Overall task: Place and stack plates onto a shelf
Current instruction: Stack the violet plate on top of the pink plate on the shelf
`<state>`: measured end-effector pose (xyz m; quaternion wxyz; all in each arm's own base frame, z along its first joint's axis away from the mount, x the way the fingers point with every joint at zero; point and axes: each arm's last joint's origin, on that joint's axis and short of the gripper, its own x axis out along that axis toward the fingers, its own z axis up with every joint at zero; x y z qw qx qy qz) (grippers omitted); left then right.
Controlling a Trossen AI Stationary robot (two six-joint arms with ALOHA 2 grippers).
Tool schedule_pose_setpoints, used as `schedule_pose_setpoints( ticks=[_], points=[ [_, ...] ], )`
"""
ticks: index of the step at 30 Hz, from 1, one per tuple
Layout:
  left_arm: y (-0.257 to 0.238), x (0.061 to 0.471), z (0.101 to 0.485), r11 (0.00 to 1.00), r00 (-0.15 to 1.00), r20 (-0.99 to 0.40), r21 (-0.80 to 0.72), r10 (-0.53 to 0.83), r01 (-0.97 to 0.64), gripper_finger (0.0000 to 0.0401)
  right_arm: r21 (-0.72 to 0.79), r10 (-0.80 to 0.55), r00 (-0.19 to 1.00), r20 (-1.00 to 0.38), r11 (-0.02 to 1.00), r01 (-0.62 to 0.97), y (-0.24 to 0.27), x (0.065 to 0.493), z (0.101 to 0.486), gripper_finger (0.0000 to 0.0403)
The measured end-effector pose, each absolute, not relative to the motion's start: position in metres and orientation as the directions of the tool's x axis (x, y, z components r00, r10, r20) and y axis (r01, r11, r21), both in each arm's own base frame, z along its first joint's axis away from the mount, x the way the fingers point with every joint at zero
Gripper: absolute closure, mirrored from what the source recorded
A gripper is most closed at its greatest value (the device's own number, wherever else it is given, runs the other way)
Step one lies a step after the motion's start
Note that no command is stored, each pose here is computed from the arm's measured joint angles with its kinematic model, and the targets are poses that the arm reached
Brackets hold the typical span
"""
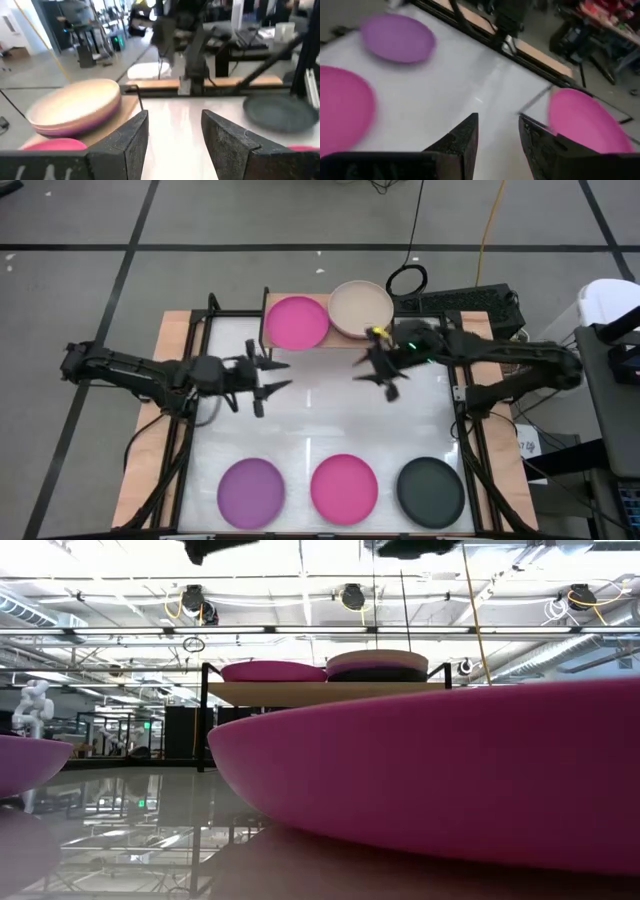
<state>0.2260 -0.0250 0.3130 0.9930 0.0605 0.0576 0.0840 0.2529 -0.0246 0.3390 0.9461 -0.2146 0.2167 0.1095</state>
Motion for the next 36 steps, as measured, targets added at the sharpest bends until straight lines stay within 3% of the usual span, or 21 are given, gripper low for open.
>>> schedule_pose_setpoints(
  ticks=[6, 12, 18, 36],
  points=[
    [-0.035, 0.256, 0.279, 0.983, 0.960, -0.241, 0.153, 0.141, -0.105, 0.0213, -0.323, 0.178, 0.945, -0.274, 0.909, -0.265, 0.000, 0.205, 0.301, 0.0277],
    [-0.048, 0.276, 0.255, 0.998, 0.953, -0.301, 0.070, 0.024, -0.003, 0.0213, -0.279, 0.199, 0.974, -0.110, 0.934, -0.222, 0.009, 0.174, 0.270, 0.0277],
    [-0.064, 0.287, 0.234, 0.996, 0.931, -0.358, 0.017, -0.076, 0.088, 0.0213, -0.261, 0.159, 0.984, -0.082, 0.949, -0.175, 0.013, 0.163, 0.257, 0.0277],
    [-0.086, 0.280, 0.213, 0.982, 0.844, -0.504, -0.064, -0.185, 0.177, 0.0213, -0.236, 0.187, 0.979, -0.080, 0.951, -0.200, 0.017, 0.163, 0.254, 0.0277]
  ],
)
